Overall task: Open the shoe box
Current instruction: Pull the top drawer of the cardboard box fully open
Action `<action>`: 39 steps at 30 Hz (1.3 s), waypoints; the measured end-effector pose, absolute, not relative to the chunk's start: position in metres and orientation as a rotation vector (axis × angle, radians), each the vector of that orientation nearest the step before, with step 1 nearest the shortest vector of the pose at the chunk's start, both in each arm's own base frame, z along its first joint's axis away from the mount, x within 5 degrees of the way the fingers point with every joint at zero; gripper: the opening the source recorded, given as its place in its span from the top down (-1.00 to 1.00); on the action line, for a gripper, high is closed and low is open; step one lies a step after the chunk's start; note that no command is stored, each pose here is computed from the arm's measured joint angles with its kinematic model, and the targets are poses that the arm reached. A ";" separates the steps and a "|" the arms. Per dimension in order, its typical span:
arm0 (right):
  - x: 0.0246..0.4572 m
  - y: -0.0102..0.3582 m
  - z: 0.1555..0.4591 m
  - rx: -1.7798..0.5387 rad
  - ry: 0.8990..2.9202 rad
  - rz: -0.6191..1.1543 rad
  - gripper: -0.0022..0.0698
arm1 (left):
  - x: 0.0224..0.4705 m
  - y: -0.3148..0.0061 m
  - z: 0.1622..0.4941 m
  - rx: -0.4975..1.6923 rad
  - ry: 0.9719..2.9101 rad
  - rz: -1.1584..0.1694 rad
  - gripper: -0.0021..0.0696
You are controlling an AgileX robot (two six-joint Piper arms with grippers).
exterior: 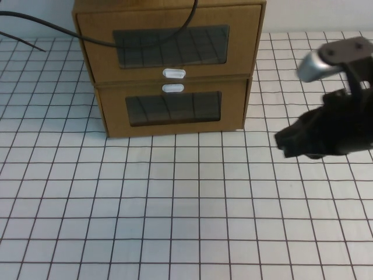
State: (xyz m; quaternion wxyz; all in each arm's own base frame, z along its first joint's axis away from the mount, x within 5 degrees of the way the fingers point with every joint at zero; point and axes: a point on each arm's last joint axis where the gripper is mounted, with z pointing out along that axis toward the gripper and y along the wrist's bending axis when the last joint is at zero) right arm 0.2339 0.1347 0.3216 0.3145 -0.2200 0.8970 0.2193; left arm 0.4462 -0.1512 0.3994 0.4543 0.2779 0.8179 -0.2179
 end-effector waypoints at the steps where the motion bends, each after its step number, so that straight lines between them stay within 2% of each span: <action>1: 0.237 0.145 0.322 -0.625 2.361 0.558 0.98 | 0.446 -0.151 0.399 0.686 2.018 -0.538 0.95; 8: 0.251 0.228 0.321 -0.957 2.260 0.266 0.98 | 0.446 -0.151 0.399 0.686 2.018 -0.540 0.95; 12: 0.253 0.254 0.316 -1.093 2.074 0.010 0.98 | 0.446 -0.151 0.399 0.687 2.020 -0.541 0.95; 15: 0.256 0.265 0.320 -1.136 1.907 -0.106 0.98 | 0.446 -0.151 0.399 0.687 2.020 -0.541 0.95; 20: 0.263 0.278 0.320 -1.183 1.739 -0.169 0.89 | 0.446 -0.151 0.399 0.686 2.019 -0.543 0.95; 27: 0.274 0.293 0.300 -1.293 1.619 -0.238 0.41 | 0.445 -0.152 0.399 0.691 2.028 -0.548 0.95; 34: 0.289 0.304 0.274 -1.353 1.548 -0.311 0.32 | 0.444 -0.152 0.398 0.704 2.040 -0.558 0.95; 39: 0.306 0.310 0.268 -1.338 1.519 -0.351 0.32 | 0.443 -0.152 0.399 0.706 2.043 -0.560 0.95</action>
